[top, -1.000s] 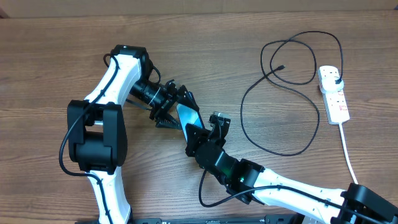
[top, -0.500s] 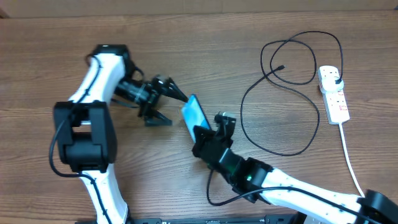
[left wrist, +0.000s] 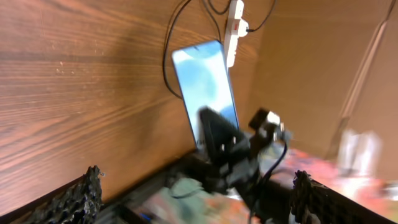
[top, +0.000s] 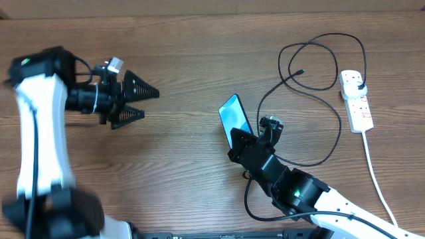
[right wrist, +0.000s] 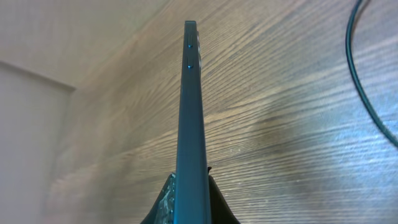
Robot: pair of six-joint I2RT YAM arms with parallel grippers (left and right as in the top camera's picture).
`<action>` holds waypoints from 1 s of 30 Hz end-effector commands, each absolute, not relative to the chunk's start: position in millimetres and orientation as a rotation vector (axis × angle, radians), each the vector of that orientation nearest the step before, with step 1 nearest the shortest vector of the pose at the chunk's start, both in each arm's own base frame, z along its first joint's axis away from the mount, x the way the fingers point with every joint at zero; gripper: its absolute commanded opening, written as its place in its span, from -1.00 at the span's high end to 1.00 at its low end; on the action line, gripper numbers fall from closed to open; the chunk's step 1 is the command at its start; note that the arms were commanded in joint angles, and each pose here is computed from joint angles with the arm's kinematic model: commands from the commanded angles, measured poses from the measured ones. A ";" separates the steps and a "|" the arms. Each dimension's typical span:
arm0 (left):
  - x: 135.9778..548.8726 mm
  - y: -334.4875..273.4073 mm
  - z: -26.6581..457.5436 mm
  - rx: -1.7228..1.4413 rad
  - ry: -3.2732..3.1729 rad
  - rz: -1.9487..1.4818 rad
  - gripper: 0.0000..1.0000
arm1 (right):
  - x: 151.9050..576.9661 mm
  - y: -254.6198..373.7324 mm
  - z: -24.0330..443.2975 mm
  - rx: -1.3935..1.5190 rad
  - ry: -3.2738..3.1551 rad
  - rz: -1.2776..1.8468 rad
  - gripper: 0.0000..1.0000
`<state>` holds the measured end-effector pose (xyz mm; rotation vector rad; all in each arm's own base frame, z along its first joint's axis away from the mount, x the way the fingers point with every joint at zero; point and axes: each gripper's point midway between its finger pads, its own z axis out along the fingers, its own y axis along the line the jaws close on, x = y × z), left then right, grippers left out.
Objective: Plug charger to phone and switch on socket
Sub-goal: 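Rotate phone with right gripper and hand it back to left gripper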
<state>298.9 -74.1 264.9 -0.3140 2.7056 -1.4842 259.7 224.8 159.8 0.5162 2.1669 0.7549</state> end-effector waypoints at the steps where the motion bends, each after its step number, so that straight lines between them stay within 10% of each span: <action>1: 261.2 -74.4 300.3 -0.150 2.668 -1.222 -1.00 | 264.6 226.2 171.7 0.709 2.108 0.863 0.92; 13: 248.5 -58.4 272.8 -0.484 2.694 -1.022 -0.99 | 263.8 233.8 154.5 1.027 2.095 0.990 0.92; 23: 259.1 -109.2 218.2 -0.844 2.464 -1.921 -0.99 | 261.7 267.3 181.3 1.130 2.053 1.313 0.92; 30: 256.3 -117.0 171.3 -1.241 2.538 -1.960 -0.99 | 263.7 273.1 187.5 1.204 2.011 1.396 0.92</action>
